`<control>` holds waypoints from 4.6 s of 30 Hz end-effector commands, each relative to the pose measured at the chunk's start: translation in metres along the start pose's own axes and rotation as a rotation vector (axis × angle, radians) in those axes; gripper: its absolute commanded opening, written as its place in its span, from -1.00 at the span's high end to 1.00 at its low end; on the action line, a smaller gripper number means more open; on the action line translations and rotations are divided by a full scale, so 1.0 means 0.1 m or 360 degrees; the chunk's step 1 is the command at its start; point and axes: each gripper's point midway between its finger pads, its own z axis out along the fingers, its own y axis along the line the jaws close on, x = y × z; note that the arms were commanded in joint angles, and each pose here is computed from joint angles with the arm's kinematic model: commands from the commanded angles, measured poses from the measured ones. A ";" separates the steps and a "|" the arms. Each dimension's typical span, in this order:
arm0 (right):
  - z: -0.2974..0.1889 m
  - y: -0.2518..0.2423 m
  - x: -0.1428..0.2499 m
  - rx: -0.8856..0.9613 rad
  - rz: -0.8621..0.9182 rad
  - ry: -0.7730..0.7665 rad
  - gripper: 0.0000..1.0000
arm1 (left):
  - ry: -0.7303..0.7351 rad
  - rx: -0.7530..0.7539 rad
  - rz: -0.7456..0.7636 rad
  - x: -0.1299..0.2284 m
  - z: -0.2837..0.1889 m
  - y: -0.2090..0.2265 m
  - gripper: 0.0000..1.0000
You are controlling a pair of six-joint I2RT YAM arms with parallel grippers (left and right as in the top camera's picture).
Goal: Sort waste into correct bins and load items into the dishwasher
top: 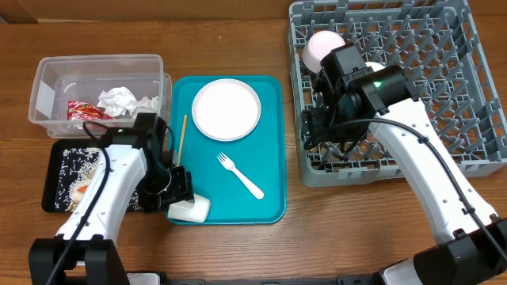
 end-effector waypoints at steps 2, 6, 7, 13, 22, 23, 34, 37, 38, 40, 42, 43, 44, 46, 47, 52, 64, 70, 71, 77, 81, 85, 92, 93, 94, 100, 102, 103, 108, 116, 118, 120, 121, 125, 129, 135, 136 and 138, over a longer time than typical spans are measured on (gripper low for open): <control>-0.06 -0.01 -0.04 0.0008 -0.0008 -0.0039 -0.56 | 0.0003 0.0099 -0.0022 -0.01 0.07 0.05 -0.32; -0.05 -0.01 -0.05 0.0007 -0.0008 -0.0042 -0.56 | -0.0001 0.0213 -0.0003 -0.03 0.07 -0.02 -0.29; -0.06 -0.01 -0.05 0.0008 -0.0009 -0.0043 -0.56 | 0.0002 0.0248 0.0005 -0.02 0.07 -0.06 -0.28; -0.06 -0.01 -0.05 0.0007 -0.0008 -0.0043 -0.56 | 0.0014 0.0314 0.0023 -0.01 0.06 -0.13 -0.19; -0.06 -0.01 -0.04 0.0007 -0.0009 -0.0040 -0.56 | -0.0001 0.0372 0.0031 -0.04 0.04 -0.20 -0.13; -0.05 -0.01 -0.04 0.0008 -0.0008 -0.0038 -0.56 | -0.0002 0.0372 0.0032 -0.04 0.04 -0.20 -0.11; -0.06 -0.01 -0.04 0.0008 -0.0008 -0.0038 -0.57 | -0.0059 0.0383 0.0049 -0.12 0.05 -0.21 0.09; -0.06 -0.01 -0.04 0.0008 -0.0008 -0.0037 -0.57 | -0.0066 0.0403 0.0048 -0.14 0.04 -0.23 0.10; -0.06 -0.01 -0.04 0.0008 -0.0008 -0.0037 -0.57 | -0.0068 0.0408 0.0050 -0.14 0.04 -0.24 0.10; -0.06 -0.01 -0.04 0.0008 -0.0008 -0.0038 -0.57 | -0.0079 0.0411 0.0053 -0.16 0.04 -0.24 0.16; -0.06 -0.01 -0.04 0.0008 -0.0008 -0.0038 -0.58 | -0.0092 0.0413 0.0058 -0.18 0.04 -0.25 0.25; -0.06 -0.01 -0.04 0.0008 -0.0008 -0.0038 -0.58 | -0.0100 0.0415 0.0060 -0.19 0.04 -0.25 0.31; -0.06 -0.01 -0.04 0.0008 -0.0008 -0.0037 -0.58 | -0.0104 0.0417 0.0055 -0.19 0.04 -0.25 0.34; -0.05 -0.01 -0.04 0.0008 -0.0008 -0.0037 -0.58 | -0.0109 0.0423 0.0046 -0.21 0.03 -0.26 0.37; -0.06 -0.01 -0.04 0.0008 -0.0008 -0.0037 -0.58 | -0.0112 0.0424 0.0042 -0.21 0.03 -0.26 0.39; -0.06 -0.01 -0.04 0.0008 -0.0008 -0.0038 -0.58 | -0.0114 0.0425 0.0043 -0.21 0.03 -0.26 0.60; -0.06 -0.01 -0.04 0.0008 -0.0008 -0.0038 -0.58 | -0.0107 0.0422 0.0041 -0.20 0.03 -0.26 0.73; -0.06 -0.01 -0.04 0.0008 -0.0008 -0.0037 -0.58 | -0.0031 0.0408 0.0070 -0.08 0.05 -0.23 0.24; -0.06 -0.01 -0.04 0.0008 -0.0008 -0.0037 -0.58 | -0.0022 0.0414 0.0088 -0.06 0.04 -0.24 0.10; -0.06 -0.01 -0.04 0.0008 -0.0007 -0.0036 -0.60 | -0.0026 0.0556 0.0223 -0.04 -0.01 -0.34 -0.42; -0.06 -0.02 -0.03 0.0009 -0.0007 -0.0031 -0.61 | -0.0054 0.0569 0.0250 -0.07 -0.01 -0.33 -0.40; -0.06 -0.02 -0.03 0.0009 -0.0007 -0.0031 -0.61 | -0.0071 0.0610 0.0271 -0.08 0.04 -0.36 -0.40; -0.06 -0.02 -0.03 0.0009 -0.0007 -0.0031 -0.61 | -0.0115 0.0793 0.0356 -0.09 0.12 -0.51 -0.36; -0.06 -0.02 -0.03 0.0009 -0.0007 -0.0031 -0.62 | -0.0123 0.0802 0.0361 -0.10 0.11 -0.52 -0.33; -0.06 -0.02 -0.03 0.0009 -0.0007 -0.0031 -0.62 | -0.0130 0.0810 0.0365 -0.10 0.11 -0.53 -0.29; -0.06 -0.02 -0.03 0.0009 -0.0007 -0.0031 -0.64 | -0.0118 0.0831 0.0361 -0.07 0.17 -0.53 0.00; -0.06 -0.02 -0.03 0.0009 -0.0007 -0.0031 -0.64 | -0.0118 0.0831 0.0360 -0.06 0.23 -0.51 0.32; -0.06 -0.02 -0.03 0.0009 -0.0007 -0.0031 -0.64 | -0.0121 0.0832 0.0361 -0.05 0.25 -0.51 0.50; -0.06 -0.02 -0.03 0.0009 -0.0007 -0.0031 -0.65 | -0.0124 0.0840 0.0333 -0.05 0.30 -0.50 0.85; -0.06 -0.01 -0.03 0.0008 -0.0007 -0.0033 -0.61 | -0.0131 0.0959 0.0352 -0.06 0.20 -0.62 0.92; -0.06 -0.02 -0.03 0.0004 0.0001 -0.0032 -0.51 | -0.0158 0.1052 0.0388 -0.09 0.07 -0.72 0.92; -0.08 -0.01 -0.05 -0.0036 0.0017 -0.0033 -0.49 | -0.0197 0.1119 0.0422 -0.16 -0.08 -0.81 0.91; -0.09 -0.02 -0.06 -0.0059 0.0031 -0.0038 -0.48 | -0.0220 0.1156 0.0442 -0.19 -0.16 -0.86 0.92; -0.12 -0.12 -0.11 -0.0080 0.0093 -0.0059 -0.51 | -0.0358 0.1261 0.0532 -0.38 -0.60 -1.02 0.92; -0.13 -0.20 -0.16 -0.0078 0.0133 -0.0083 -0.57 | -0.0507 0.1348 0.0653 -0.52 -1.08 -1.19 0.92; -0.21 0.16 -0.22 -0.0455 -0.0159 -0.0131 -0.48 | -0.0702 0.1588 0.0846 -0.58 -1.81 -1.46 0.92; -0.26 0.30 -0.22 -0.0586 -0.0268 -0.0156 -0.43 | -0.0733 0.1656 0.0910 -0.56 -1.94 -1.51 0.91; -0.36 0.52 -0.22 -0.0801 -0.0454 -0.0212 -0.32 | -0.0797 0.1878 0.1098 -0.46 -2.27 -1.62 0.92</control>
